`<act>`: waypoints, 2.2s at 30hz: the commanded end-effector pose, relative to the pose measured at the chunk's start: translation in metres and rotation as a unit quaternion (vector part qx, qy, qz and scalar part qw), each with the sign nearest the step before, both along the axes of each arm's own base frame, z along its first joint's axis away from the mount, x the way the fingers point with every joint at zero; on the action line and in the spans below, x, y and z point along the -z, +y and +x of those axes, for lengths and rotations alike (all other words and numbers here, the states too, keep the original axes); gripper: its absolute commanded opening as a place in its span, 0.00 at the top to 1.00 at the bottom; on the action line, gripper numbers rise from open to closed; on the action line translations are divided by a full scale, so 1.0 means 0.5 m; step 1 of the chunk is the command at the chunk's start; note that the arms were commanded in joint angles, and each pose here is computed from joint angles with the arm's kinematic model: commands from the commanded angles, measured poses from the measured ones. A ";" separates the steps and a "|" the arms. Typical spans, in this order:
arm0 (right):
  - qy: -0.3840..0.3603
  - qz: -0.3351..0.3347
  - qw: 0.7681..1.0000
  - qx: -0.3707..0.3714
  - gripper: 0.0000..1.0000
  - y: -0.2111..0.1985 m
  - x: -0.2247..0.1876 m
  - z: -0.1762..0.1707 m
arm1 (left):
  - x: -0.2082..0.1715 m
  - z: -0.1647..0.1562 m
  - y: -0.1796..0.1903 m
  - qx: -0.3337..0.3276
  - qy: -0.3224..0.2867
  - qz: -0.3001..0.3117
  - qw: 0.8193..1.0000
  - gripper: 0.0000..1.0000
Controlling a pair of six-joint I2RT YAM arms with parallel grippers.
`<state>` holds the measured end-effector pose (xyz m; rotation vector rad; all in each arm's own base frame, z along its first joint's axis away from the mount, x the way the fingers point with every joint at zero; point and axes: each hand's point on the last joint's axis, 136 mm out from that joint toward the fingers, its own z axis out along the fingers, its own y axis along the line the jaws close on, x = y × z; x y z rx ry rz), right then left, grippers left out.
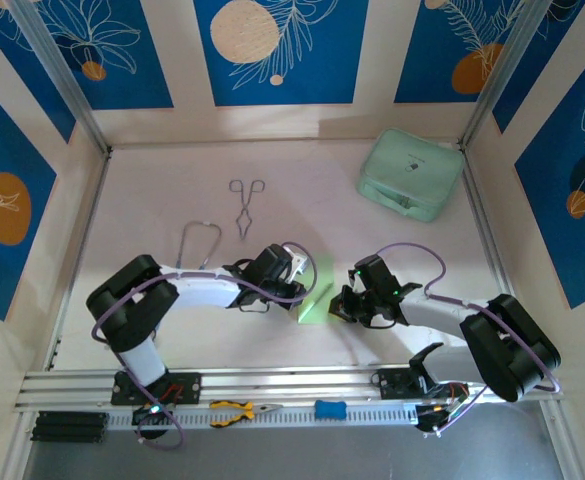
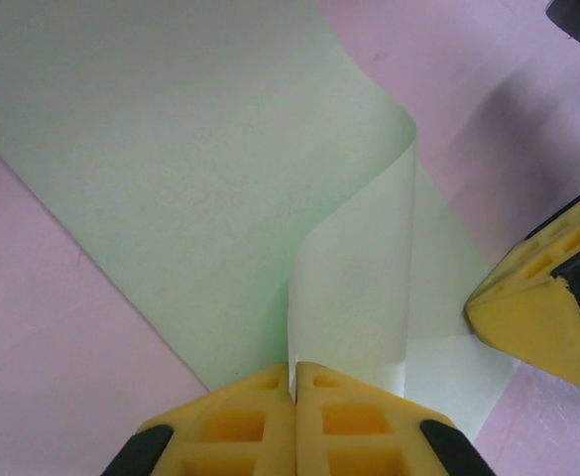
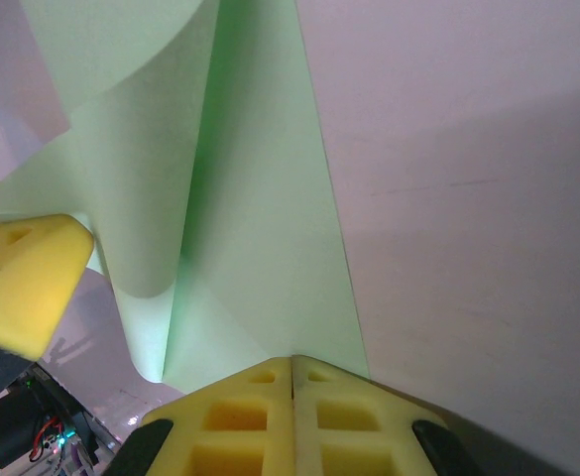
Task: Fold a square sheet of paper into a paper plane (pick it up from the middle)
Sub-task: Fold the triangle a second time at the center of the table.
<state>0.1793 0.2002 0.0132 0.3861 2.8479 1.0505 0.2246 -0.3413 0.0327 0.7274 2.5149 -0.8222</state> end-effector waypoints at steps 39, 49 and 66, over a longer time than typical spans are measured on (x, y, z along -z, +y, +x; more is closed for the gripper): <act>0.022 -0.016 1.000 -0.004 0.95 -0.016 0.014 -0.017 | 0.008 0.020 -0.012 0.012 -0.002 0.002 1.000 0.92; 0.023 -0.015 1.000 -0.008 0.95 -0.014 0.014 -0.017 | 0.030 0.019 -0.002 0.006 0.010 0.021 1.000 0.92; 0.012 -0.010 1.000 -0.011 0.94 -0.013 0.003 -0.005 | 0.038 0.003 0.011 -0.011 0.032 0.015 0.999 0.98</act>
